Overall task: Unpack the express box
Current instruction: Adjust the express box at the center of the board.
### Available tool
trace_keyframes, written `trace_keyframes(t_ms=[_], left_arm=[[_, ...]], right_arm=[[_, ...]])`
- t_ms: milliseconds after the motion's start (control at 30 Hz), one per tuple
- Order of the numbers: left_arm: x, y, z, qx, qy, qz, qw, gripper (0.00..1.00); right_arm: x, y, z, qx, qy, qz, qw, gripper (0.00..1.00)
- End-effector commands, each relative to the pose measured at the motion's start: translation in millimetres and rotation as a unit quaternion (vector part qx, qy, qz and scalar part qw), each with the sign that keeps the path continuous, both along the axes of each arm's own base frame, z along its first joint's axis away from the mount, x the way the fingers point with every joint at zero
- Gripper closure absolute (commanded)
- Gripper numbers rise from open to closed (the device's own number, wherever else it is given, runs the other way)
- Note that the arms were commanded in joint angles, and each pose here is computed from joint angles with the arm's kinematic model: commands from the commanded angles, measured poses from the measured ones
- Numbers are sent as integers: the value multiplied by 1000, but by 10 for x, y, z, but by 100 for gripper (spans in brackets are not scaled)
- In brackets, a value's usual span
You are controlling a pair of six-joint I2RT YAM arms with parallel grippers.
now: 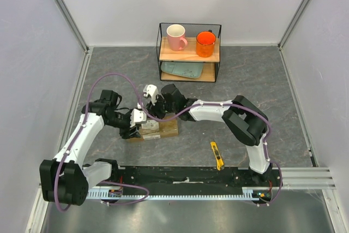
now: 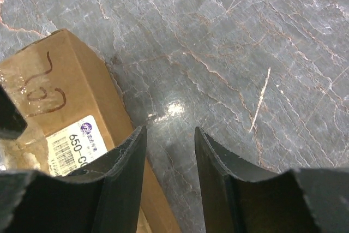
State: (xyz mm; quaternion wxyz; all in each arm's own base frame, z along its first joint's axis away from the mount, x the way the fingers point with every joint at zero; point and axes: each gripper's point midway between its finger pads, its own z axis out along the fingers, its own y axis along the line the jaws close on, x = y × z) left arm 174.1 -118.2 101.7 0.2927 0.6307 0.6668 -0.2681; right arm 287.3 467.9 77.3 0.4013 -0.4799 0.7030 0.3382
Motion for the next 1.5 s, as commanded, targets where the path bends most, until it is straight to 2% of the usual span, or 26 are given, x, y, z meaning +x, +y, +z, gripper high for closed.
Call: trace_keyframes(t_ms=[0,100,133,167,233,267,367,533,667,800,867,900,1033,1167,1267,1467], left_arm=[[127,78,203,16,-21,26,999,38],[86,198,105,47,-19,21,998,22],[30,214,16,52,-9,17,998,8],[16,223,-29,55,-7,16,998,1],[17,162,-56,37,-17,7,999,1],[34,128,-36,27,-22,7,999,1],[155,-29,68,-6,-36,6,999,1],[259,-243,117,-23,-50,-28,998,1],[207,-446,131,-24,-39,-67,997,1],[171,-626,119,-29,-30,-97,994,1],[228,-690,140,-34,-31,-94,994,1],[279,-715,180,-36,-35,-92,995,1],[362,-778,98,-27,-14,-87,996,1],[219,-866,-31,-24,13,-103,994,1],[122,-916,-99,-13,13,-114,993,1],[119,-976,-146,1,2,-115,993,1]], right_arm=[[-19,-91,135,-1,-14,-2,1000,52],[-51,-145,72,-9,-11,-2,1000,52],[-56,-162,58,-11,-12,-3,1000,52],[-57,-173,89,-9,-15,-4,1000,51],[-66,-228,75,-14,-22,-9,1000,46],[-55,-254,164,-9,-32,-12,999,39],[2,-411,295,-10,-59,-37,998,26],[130,-870,509,26,-40,-115,992,17],[165,-1221,477,27,-28,-176,984,18],[-49,-1453,462,57,-10,-190,980,17],[-180,-1514,656,94,-10,-185,978,11],[-302,-1570,587,98,-4,-174,980,2],[-572,-1677,683,136,0,-150,979,2],[-751,-1746,533,139,16,-133,981,2],[-884,-1705,544,168,11,-98,981,2],[-1035,-1651,353,154,2,-70,986,2]])
